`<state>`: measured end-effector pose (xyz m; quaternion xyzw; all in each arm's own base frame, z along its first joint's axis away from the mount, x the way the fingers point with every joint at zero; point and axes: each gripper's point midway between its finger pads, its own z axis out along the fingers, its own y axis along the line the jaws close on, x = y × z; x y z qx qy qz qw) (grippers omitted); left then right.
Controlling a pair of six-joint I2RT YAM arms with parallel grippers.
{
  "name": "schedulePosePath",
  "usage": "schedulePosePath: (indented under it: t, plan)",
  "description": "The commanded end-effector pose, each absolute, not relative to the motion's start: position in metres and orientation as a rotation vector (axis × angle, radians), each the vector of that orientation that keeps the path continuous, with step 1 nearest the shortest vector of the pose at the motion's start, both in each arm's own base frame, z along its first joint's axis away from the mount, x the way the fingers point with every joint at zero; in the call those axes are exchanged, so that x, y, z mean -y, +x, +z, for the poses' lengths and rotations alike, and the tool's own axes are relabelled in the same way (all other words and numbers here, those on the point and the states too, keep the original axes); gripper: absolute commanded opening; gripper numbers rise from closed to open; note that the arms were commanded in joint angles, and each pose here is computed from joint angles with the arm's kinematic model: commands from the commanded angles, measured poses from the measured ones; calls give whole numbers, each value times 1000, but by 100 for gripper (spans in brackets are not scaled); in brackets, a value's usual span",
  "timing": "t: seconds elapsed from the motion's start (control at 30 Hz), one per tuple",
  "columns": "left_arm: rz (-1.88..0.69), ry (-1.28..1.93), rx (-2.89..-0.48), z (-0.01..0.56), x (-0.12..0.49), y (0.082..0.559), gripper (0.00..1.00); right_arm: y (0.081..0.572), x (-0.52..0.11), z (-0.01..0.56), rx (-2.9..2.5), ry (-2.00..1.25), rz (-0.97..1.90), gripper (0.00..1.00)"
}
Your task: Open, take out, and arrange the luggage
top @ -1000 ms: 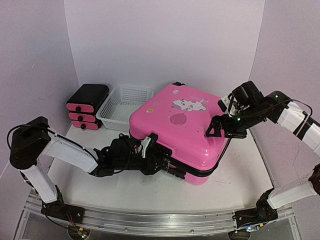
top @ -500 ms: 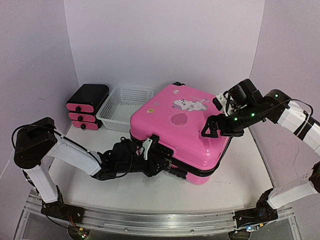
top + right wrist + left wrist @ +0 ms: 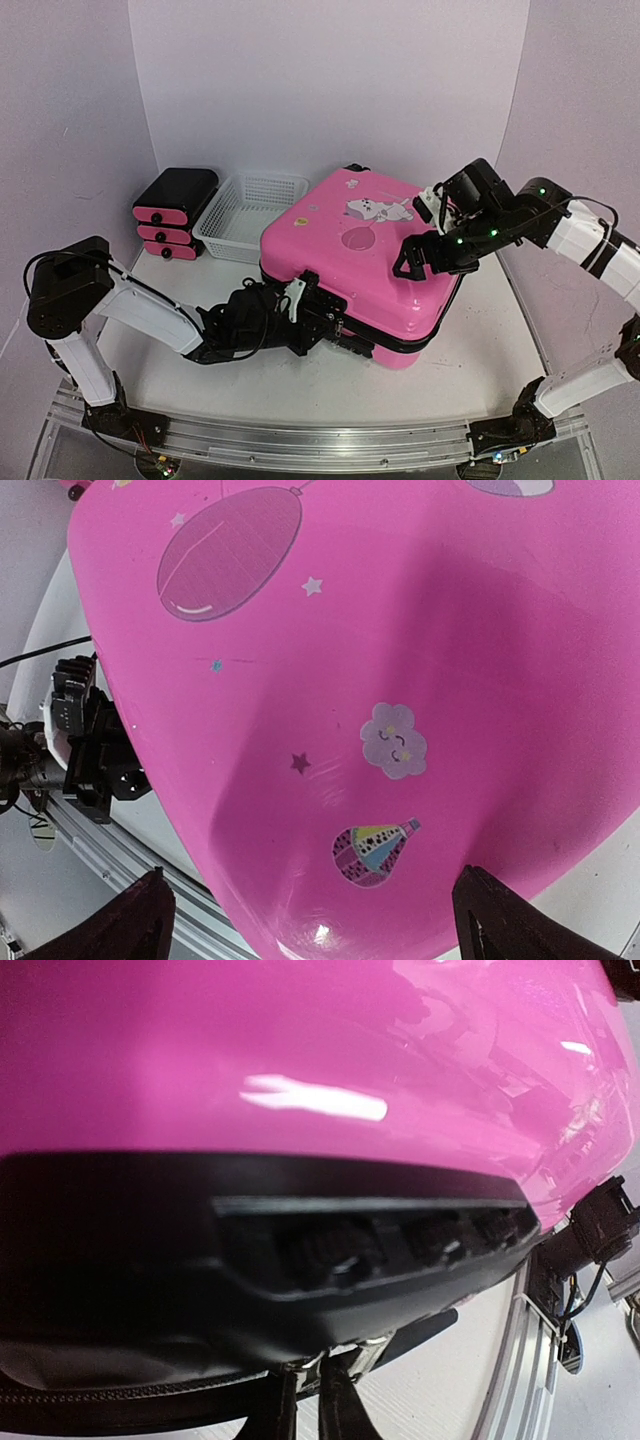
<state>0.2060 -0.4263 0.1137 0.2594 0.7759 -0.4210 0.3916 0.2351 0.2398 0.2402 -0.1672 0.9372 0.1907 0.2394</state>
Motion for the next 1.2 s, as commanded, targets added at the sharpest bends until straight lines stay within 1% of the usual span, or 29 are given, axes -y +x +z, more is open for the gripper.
schedulePosePath:
  t: [0.0, 0.1, 0.23, 0.3, 0.37, 0.43, 0.53, 0.6, 0.73, 0.8, 0.87, 0.97, 1.03, 1.1, 1.17]
  plan:
    - [-988, 572, -1918, 138, 420, 231, 5, 240, -248, 256, -2504, -483, 507, 98]
    - [-950, 556, -1927, 135, 415, 234, 4, 238, -253, 256, -2495, -528, 477, 98]
    - [-826, 483, -1974, 130, 397, 246, 1, 232, -263, 257, -2477, -610, 445, 98]
    - [-829, 516, -1972, 132, 397, 243, 3, 231, -265, 254, -2479, -644, 409, 98]
    - [-888, 576, -1952, 140, 401, 232, 13, 230, -266, 251, -2487, -665, 374, 98]
    - [-929, 589, -1951, 143, 400, 224, 25, 229, -268, 249, -2489, -684, 351, 98]
    - [-947, 618, -1941, 146, 399, 219, 34, 226, -274, 247, -2489, -710, 343, 98]
    - [-952, 621, -1940, 147, 399, 218, 37, 220, -282, 245, -2489, -740, 354, 98]
    - [-946, 551, -1950, 150, 386, 219, 54, 200, -307, 242, -2487, -803, 438, 98]
    - [-946, 537, -1949, 152, 382, 219, 61, 190, -319, 237, -2488, -825, 469, 98]
    - [-958, 509, -1966, 150, 377, 219, 66, 186, -325, 229, -2495, -844, 448, 98]
    - [-1004, 453, -2007, 147, 370, 222, 69, 185, -333, 220, -2504, -863, 409, 97]
    - [-1017, 447, -2017, 147, 366, 225, 74, 180, -344, 216, -2499, -895, 408, 96]
    - [-1035, 479, -2013, 149, 367, 225, 77, 178, -352, 217, -2474, -914, 376, 96]
    - [-1059, 574, -1985, 153, 375, 218, 77, 184, -351, 221, -2449, -896, 333, 95]
